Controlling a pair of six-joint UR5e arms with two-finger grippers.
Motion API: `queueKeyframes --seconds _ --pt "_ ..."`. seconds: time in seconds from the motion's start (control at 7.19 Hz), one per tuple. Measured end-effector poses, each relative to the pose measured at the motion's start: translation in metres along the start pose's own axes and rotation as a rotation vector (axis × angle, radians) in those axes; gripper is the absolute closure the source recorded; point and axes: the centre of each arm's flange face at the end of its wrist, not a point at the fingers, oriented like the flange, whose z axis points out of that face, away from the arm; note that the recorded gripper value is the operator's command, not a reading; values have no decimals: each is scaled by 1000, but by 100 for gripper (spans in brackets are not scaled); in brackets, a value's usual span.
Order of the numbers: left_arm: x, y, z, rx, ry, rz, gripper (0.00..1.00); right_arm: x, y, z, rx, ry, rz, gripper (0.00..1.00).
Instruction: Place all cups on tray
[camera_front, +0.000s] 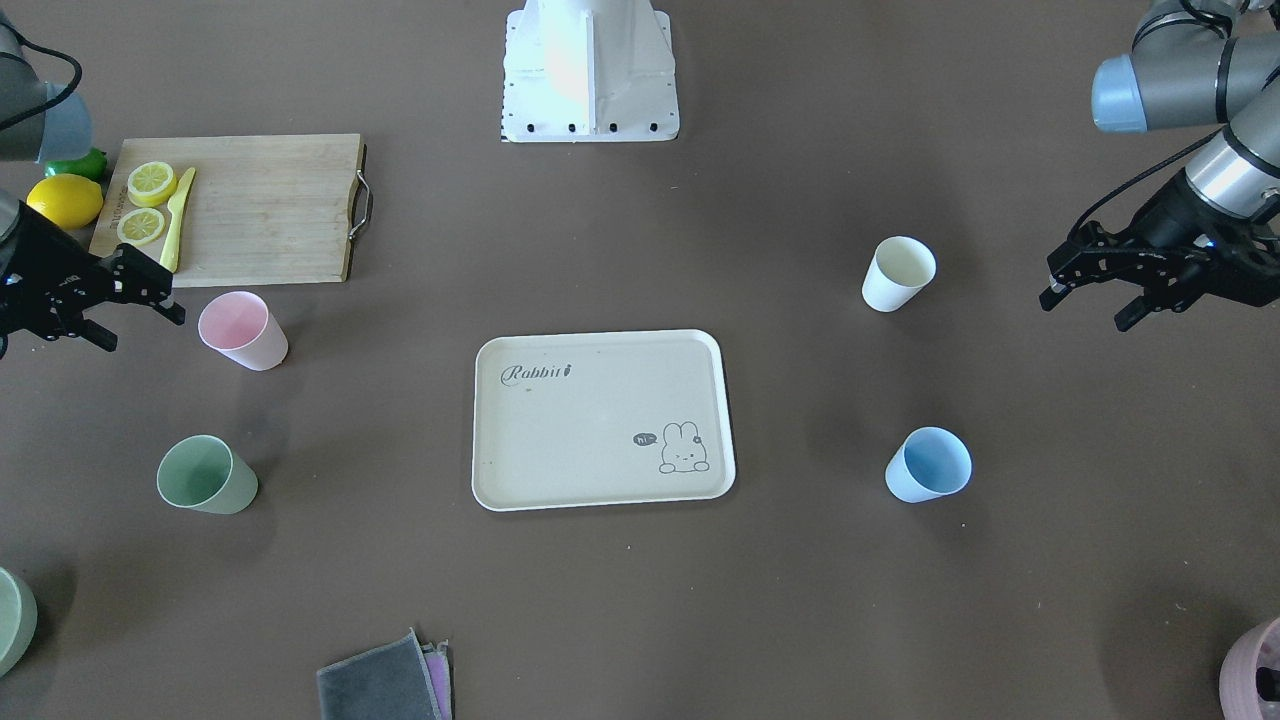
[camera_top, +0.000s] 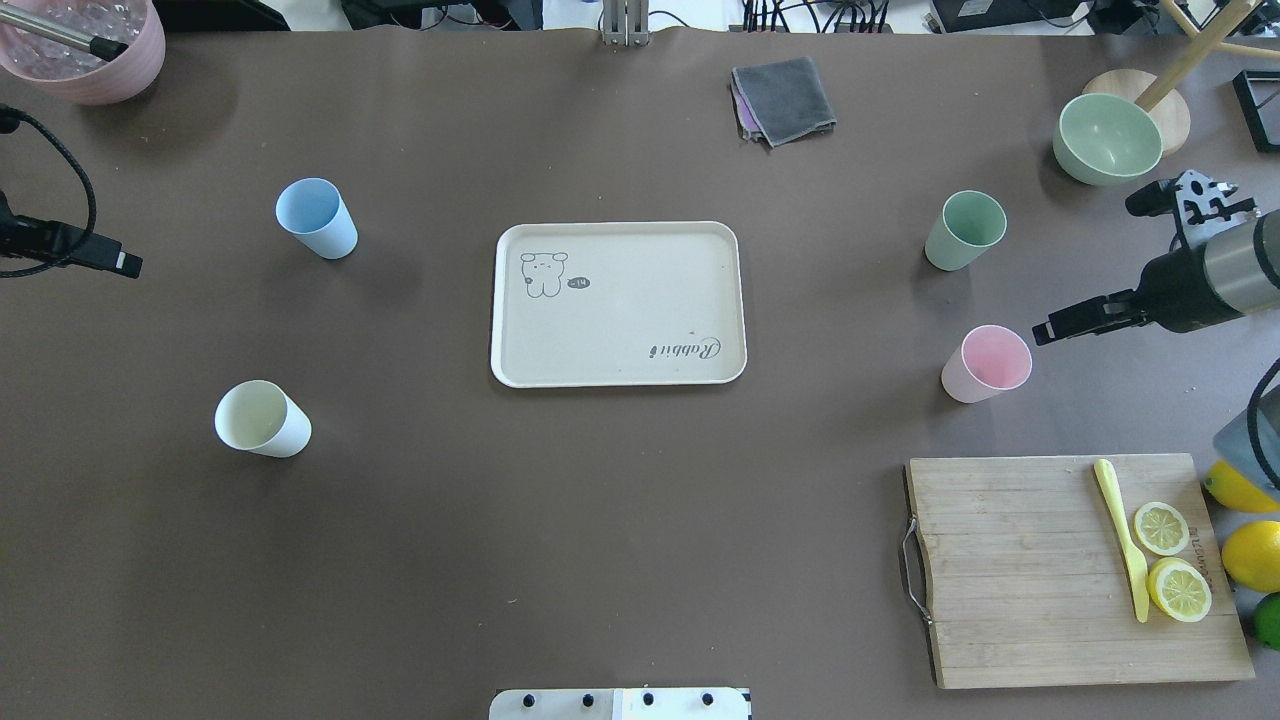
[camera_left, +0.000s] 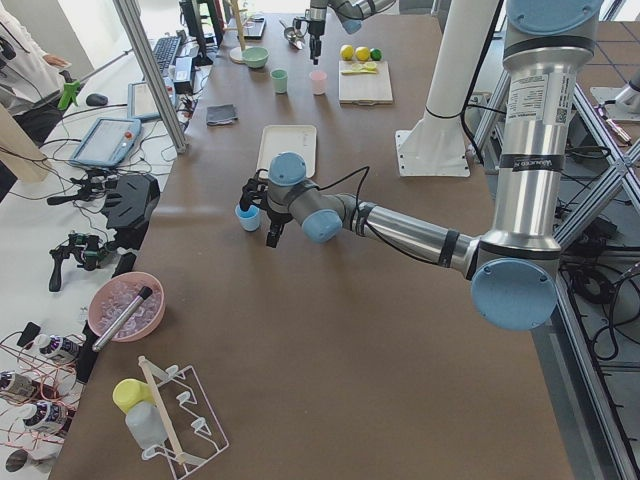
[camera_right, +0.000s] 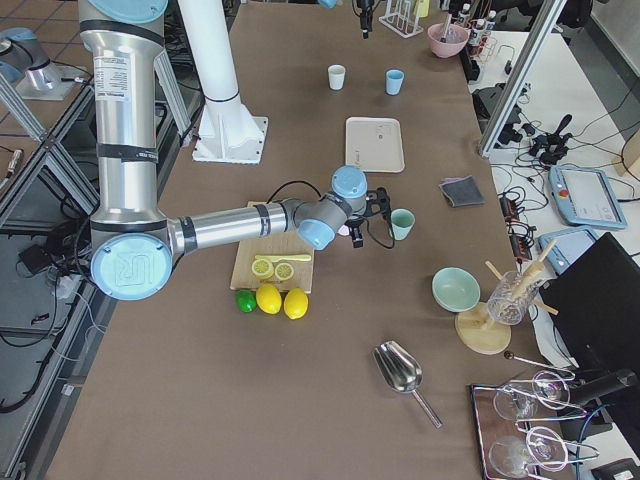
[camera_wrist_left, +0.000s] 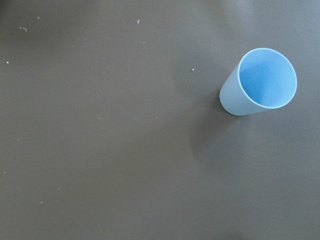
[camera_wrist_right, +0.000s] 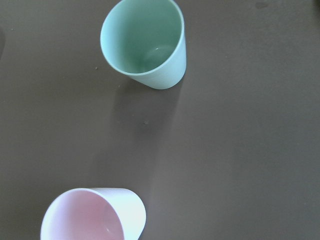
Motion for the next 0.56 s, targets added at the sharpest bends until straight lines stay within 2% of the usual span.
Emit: queueKeyframes --seconds 0.14,0.28,0.42,0.56 --pt "2 0 0 0 1 -1 2 -5 2 11 -13 3 -4 57" --pt "3 0 0 1 3 0 2 -7 5 18 -25 4 -5 76" --pt "5 0 0 1 4 -2 2 -7 8 24 -38 5 -5 100" --pt "6 0 0 1 5 -10 2 -8 11 30 -52 4 -6 100"
